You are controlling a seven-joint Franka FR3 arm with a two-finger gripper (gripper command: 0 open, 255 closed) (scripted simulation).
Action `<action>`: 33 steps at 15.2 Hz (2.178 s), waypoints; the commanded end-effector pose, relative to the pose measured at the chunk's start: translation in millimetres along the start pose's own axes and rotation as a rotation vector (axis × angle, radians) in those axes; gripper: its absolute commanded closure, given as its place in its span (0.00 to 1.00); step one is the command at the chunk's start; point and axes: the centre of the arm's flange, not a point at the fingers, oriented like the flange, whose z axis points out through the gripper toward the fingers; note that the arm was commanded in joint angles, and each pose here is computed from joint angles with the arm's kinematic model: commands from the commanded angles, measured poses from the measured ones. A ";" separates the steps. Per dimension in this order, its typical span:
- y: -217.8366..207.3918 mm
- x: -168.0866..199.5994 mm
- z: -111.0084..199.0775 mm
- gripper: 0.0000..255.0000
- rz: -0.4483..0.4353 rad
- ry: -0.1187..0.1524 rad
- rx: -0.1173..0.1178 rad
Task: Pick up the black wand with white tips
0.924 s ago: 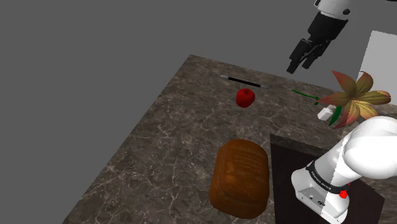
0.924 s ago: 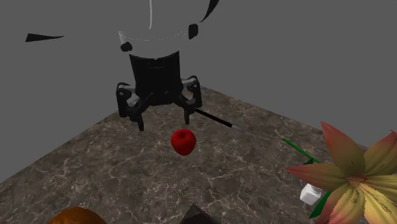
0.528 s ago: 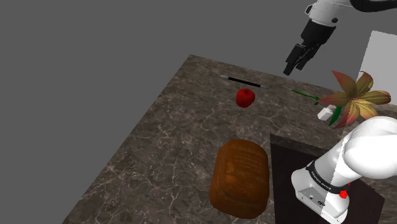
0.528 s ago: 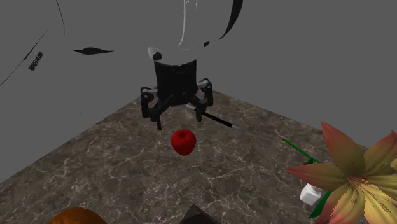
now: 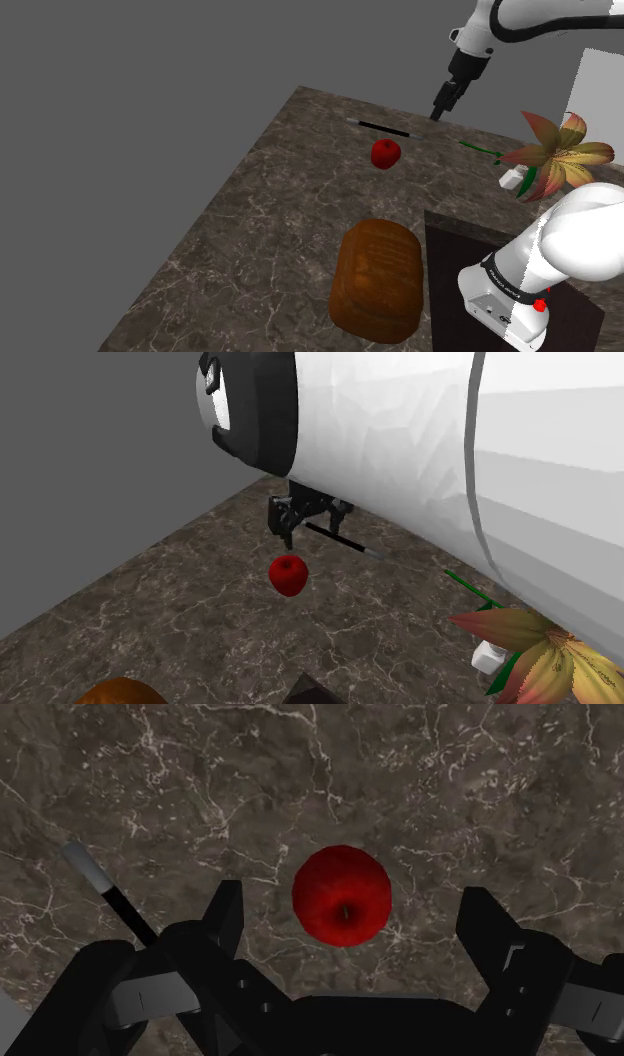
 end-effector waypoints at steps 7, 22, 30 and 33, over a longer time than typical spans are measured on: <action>70.3 60.1 56.4 0.00 -0.156 -0.019 -0.002; 169.7 195.8 165.1 0.00 -0.444 -0.057 -0.004; 185.9 227.2 209.5 0.00 -0.504 -0.065 -0.004; 186.3 227.5 228.4 0.00 -0.504 -0.065 -0.004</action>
